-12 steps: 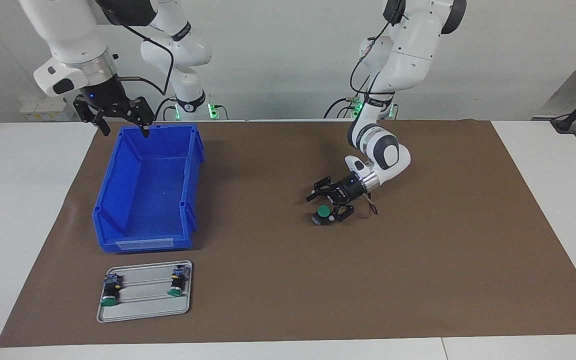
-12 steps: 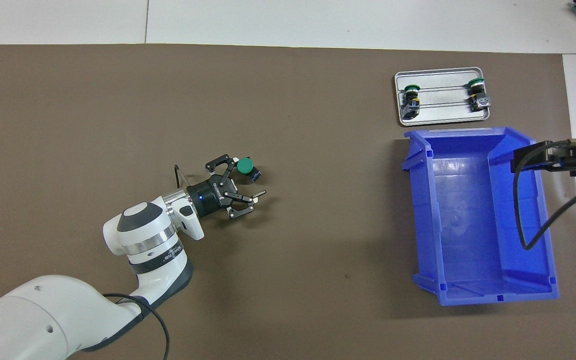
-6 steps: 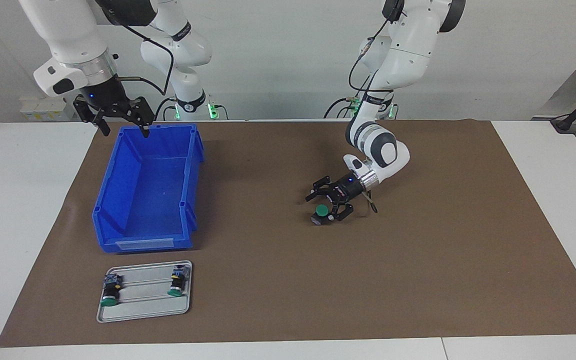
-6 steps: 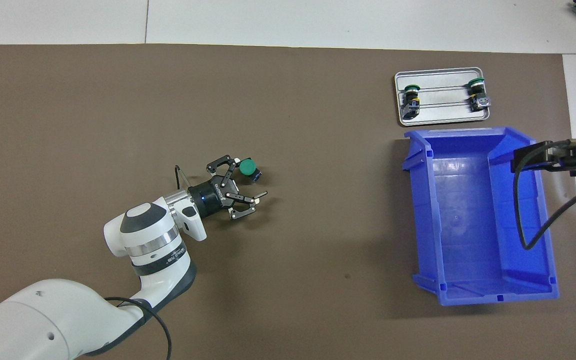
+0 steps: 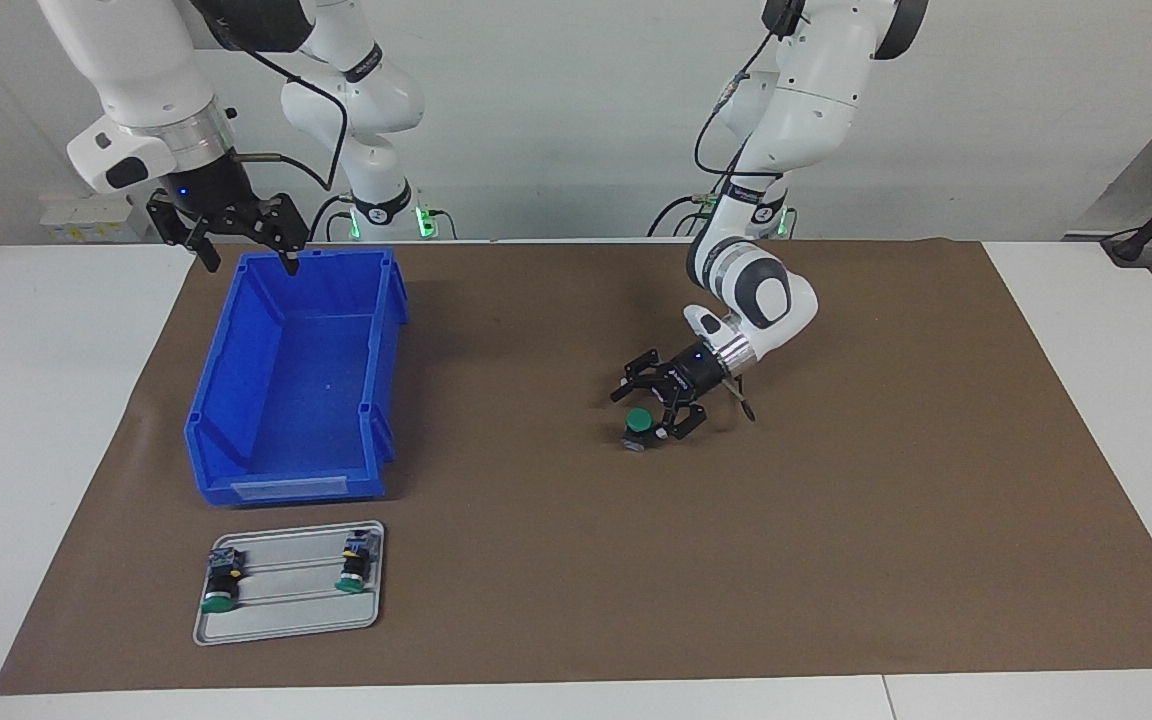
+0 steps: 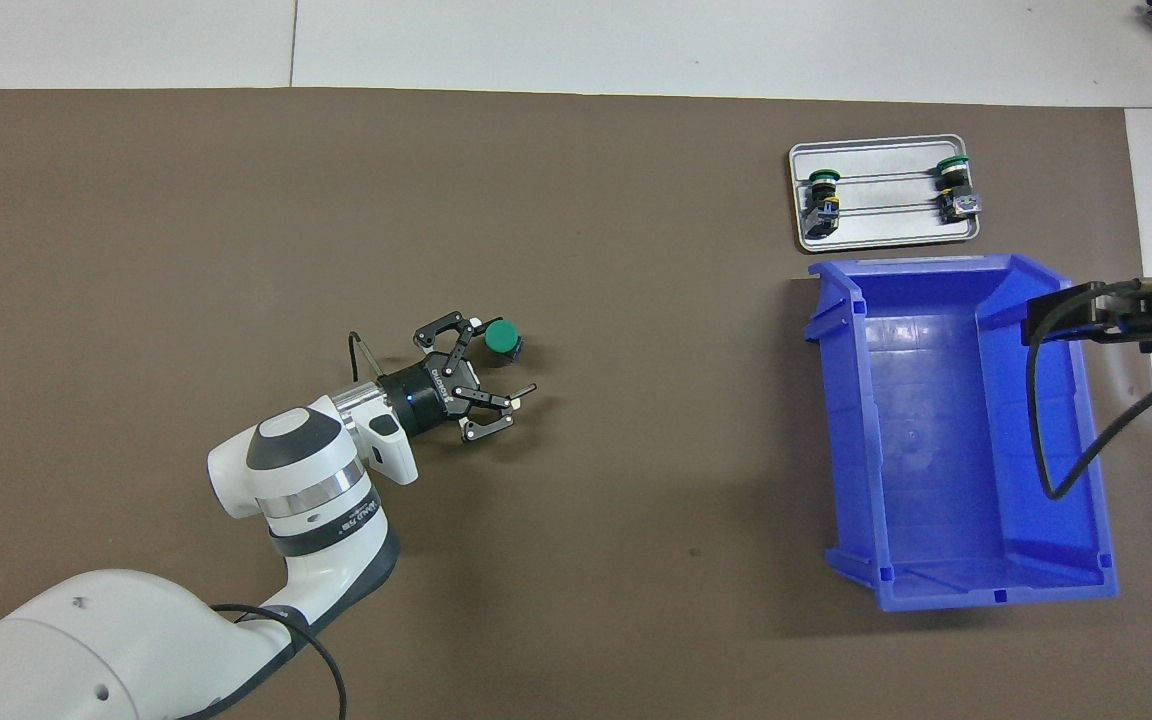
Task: Place and press button with both arms
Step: 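Lower the button and open the left gripper fingers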
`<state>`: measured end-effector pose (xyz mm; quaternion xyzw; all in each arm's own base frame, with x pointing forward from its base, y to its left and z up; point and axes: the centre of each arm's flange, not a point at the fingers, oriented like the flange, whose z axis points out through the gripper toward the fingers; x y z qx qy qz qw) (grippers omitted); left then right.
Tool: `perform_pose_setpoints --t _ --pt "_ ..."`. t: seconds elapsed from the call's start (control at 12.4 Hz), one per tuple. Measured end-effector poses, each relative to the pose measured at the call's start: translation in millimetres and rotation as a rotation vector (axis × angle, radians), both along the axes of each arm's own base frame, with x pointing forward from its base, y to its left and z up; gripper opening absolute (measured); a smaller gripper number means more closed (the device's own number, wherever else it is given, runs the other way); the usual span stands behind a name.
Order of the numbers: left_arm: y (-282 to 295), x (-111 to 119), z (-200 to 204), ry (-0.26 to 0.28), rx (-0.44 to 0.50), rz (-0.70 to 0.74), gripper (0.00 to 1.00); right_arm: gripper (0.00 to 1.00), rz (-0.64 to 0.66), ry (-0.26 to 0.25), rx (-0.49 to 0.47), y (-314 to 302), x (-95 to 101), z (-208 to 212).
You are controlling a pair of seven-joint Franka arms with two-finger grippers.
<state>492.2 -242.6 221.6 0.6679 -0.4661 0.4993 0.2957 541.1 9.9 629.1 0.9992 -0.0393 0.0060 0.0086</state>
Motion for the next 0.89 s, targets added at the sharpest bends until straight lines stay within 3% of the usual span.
perform_pose_setpoints --t 0.65,0.89 --pt "-17.6 6.2 37.9 -0.027 0.152 0.053 0.95 1.00 0.000 0.000 0.000 0.0 0.0 0.0" --pt "-17.7 6.3 43.8 -0.029 0.160 0.062 0.95 1.00 0.000 0.000 0.000 0.0 0.0 0.0"
